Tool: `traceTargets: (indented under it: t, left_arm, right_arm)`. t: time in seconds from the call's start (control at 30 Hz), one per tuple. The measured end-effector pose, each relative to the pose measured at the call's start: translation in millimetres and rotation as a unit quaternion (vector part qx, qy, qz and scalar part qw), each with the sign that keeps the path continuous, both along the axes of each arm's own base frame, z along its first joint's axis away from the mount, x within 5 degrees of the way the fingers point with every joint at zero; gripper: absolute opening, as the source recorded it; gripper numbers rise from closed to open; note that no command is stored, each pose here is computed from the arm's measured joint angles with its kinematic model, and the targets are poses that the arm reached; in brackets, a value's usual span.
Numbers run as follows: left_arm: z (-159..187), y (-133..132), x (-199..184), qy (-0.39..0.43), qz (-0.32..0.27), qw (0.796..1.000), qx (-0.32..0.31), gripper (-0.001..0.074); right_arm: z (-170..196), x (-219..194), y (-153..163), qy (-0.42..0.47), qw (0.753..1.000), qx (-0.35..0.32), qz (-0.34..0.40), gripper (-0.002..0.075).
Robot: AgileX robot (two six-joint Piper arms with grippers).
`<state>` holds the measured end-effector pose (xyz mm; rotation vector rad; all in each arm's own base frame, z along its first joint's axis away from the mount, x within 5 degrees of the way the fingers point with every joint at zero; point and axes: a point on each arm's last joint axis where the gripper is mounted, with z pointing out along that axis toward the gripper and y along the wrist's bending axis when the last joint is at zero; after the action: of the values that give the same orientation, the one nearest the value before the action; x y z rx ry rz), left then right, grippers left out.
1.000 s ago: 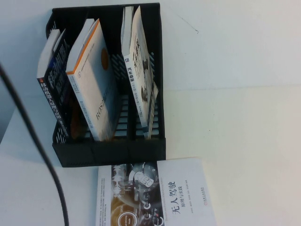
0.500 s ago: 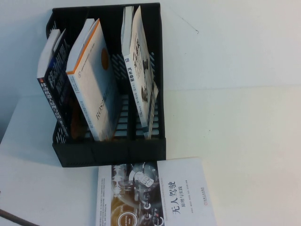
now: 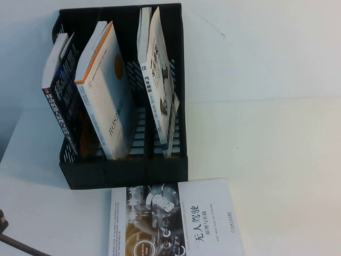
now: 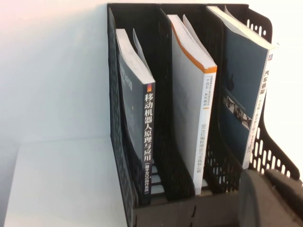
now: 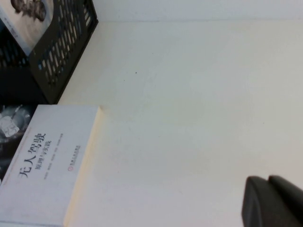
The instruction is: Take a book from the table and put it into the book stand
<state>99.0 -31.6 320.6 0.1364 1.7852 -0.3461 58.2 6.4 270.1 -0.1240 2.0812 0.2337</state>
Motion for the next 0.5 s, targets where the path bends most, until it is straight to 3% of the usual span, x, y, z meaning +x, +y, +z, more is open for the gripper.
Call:
traceTargets:
  t: [0.3, 0.5]
  left_arm:
    - [-1.7, 0.9, -4.3, 0.004, -0.002, 1.0, 0.005, -0.0001]
    - [-4.8, 15.8, -27.9, -0.044, 0.056, 0.997, -0.007, -0.0001]
  right_arm:
    - [-0.2, -0.1, 0.0, 0.001, 1.0, 0.0, 0.0, 0.0008]
    - [-0.3, -0.2, -0.1, 0.002, 1.0, 0.0, 0.0, 0.0008]
